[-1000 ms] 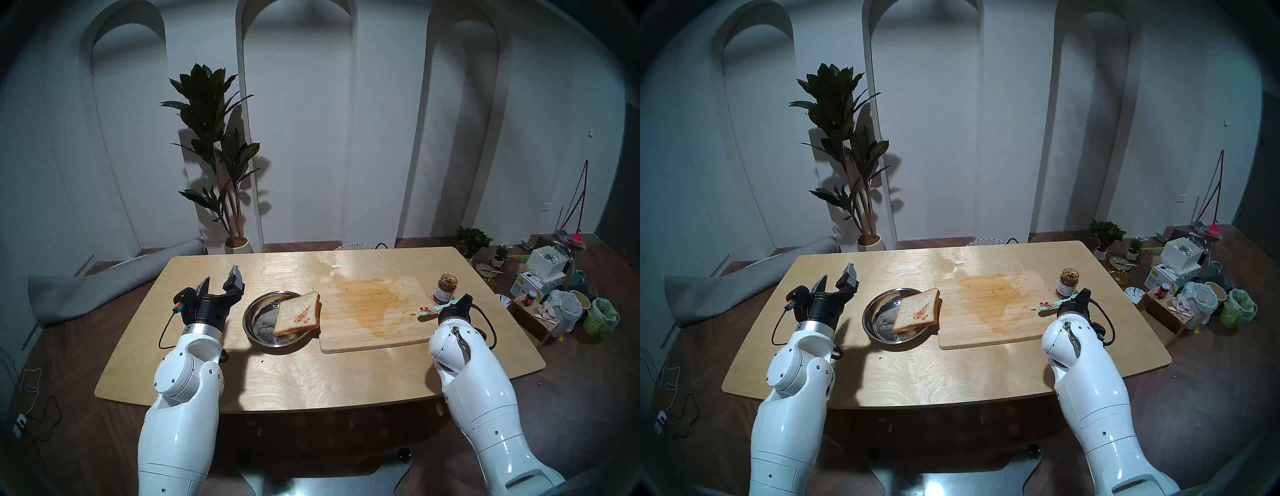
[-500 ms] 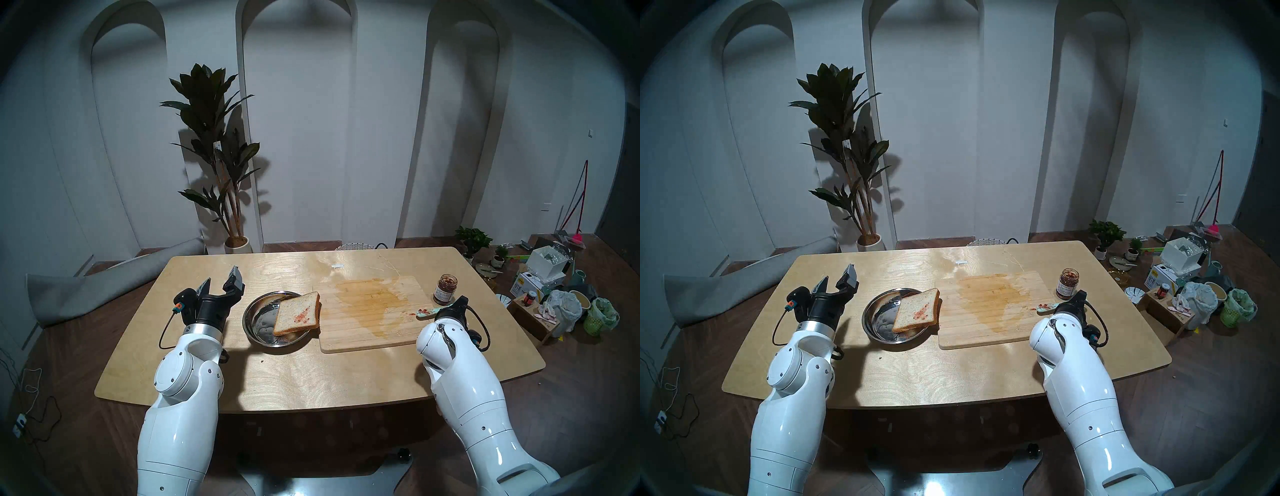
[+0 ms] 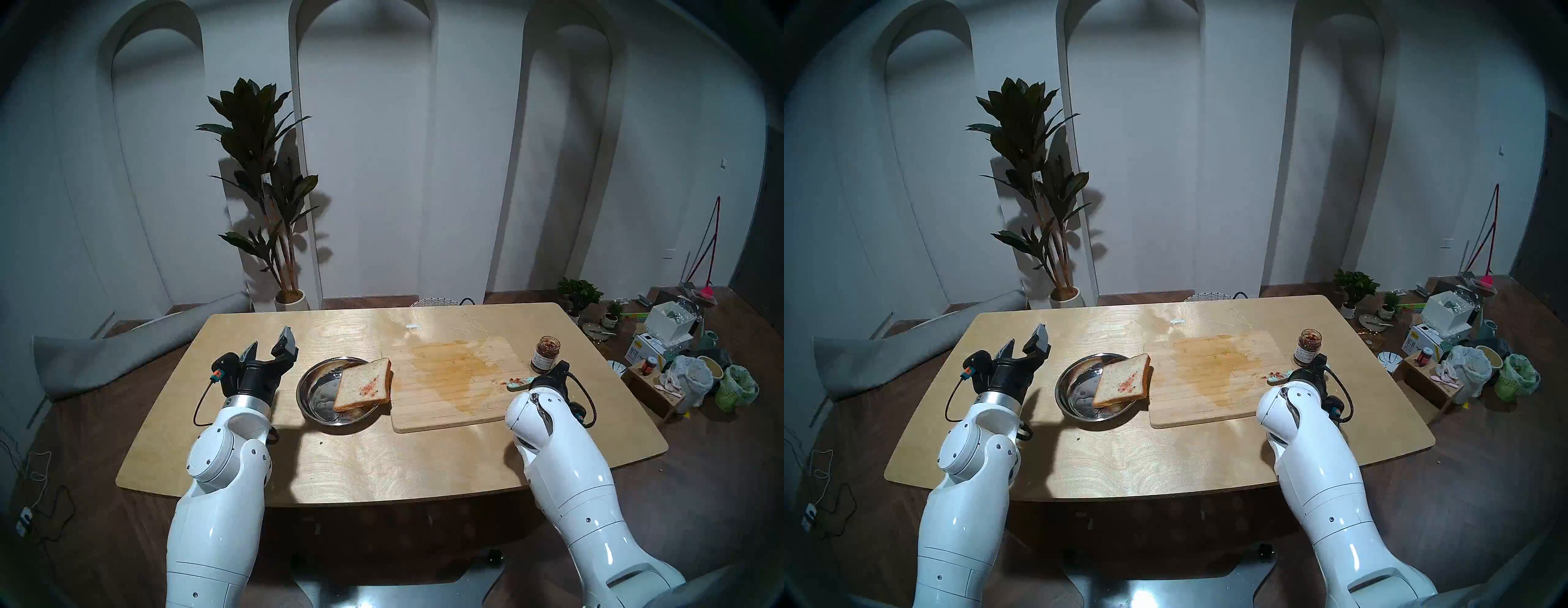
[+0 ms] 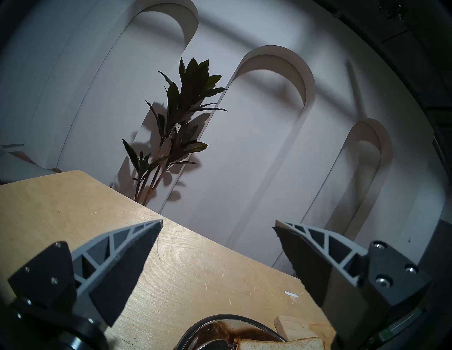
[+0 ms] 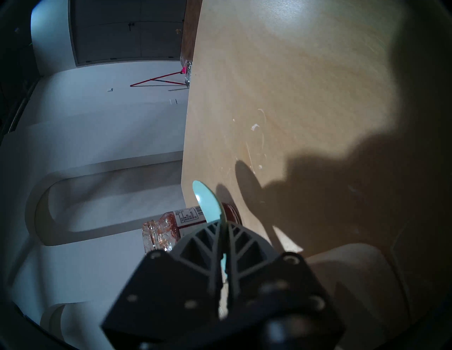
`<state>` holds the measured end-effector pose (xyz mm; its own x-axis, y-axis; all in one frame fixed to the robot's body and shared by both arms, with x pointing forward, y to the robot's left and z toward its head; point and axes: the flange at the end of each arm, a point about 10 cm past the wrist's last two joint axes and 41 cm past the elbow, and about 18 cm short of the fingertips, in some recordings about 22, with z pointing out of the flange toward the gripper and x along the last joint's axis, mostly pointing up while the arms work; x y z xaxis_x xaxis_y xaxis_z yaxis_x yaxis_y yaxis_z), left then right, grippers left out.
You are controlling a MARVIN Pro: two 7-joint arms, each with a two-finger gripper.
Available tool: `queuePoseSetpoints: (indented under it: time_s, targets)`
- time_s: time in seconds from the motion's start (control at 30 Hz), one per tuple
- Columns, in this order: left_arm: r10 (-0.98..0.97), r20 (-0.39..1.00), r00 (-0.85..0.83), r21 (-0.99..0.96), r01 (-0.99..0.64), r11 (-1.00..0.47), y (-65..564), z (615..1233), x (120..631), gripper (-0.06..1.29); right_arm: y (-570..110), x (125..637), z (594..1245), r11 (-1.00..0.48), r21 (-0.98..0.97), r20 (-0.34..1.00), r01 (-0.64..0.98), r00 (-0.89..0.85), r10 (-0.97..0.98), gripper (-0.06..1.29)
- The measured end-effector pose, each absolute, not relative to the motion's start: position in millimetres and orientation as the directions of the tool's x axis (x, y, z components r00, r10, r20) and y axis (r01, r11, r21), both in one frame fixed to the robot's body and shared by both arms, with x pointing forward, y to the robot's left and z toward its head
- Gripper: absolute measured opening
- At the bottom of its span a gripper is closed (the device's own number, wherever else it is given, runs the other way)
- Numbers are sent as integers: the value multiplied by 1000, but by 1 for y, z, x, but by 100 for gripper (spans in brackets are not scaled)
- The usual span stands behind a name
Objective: Spread jam over the slice of bread with the knife
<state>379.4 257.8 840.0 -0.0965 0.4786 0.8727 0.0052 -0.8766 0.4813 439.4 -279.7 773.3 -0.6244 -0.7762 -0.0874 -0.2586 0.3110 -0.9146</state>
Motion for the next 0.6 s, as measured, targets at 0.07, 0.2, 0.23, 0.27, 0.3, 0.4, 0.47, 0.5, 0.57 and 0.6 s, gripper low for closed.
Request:
queuePoseSetpoints:
  time_s: [0.07, 0.2, 0.23, 0.27, 0.3, 0.4, 0.47, 0.5, 0.57, 0.6]
  targets:
    - [481, 871, -97, 484, 5, -875, 258, 840, 380, 121, -279, 440, 774, 315, -911, -88, -268, -620, -780, -3]
    - [484, 870, -98, 486, 5, -874, 259, 841, 380, 121, -279, 442, 785, 303, -918, -89, -257, -609, -788, 15]
    - [484, 870, -98, 487, 6, -874, 259, 841, 380, 121, -280, 444, 791, 297, -922, -93, -247, -605, -791, 24]
    - [484, 870, -98, 487, 6, -874, 259, 841, 380, 121, -281, 445, 793, 296, -923, -94, -245, -604, -792, 29]
    - [484, 870, -99, 486, 6, -874, 259, 841, 380, 121, -280, 445, 796, 295, -924, -95, -245, -601, -794, 35]
    - [481, 871, -100, 484, 6, -875, 259, 842, 380, 121, -279, 445, 798, 298, -920, -94, -256, -594, -799, 69]
    - [480, 872, -101, 483, 7, -876, 259, 842, 379, 121, -278, 443, 798, 298, -917, -91, -266, -588, -803, 105]
    - [480, 872, -102, 483, 9, -876, 259, 842, 379, 121, -277, 442, 799, 298, -915, -89, -272, -585, -806, 110]
    - [479, 872, -103, 483, 10, -876, 260, 842, 379, 121, -276, 441, 800, 300, -912, -87, -280, -582, -808, 118]
    - [479, 872, -103, 482, 11, -876, 260, 843, 379, 121, -276, 439, 801, 302, -909, -86, -286, -581, -809, 118]
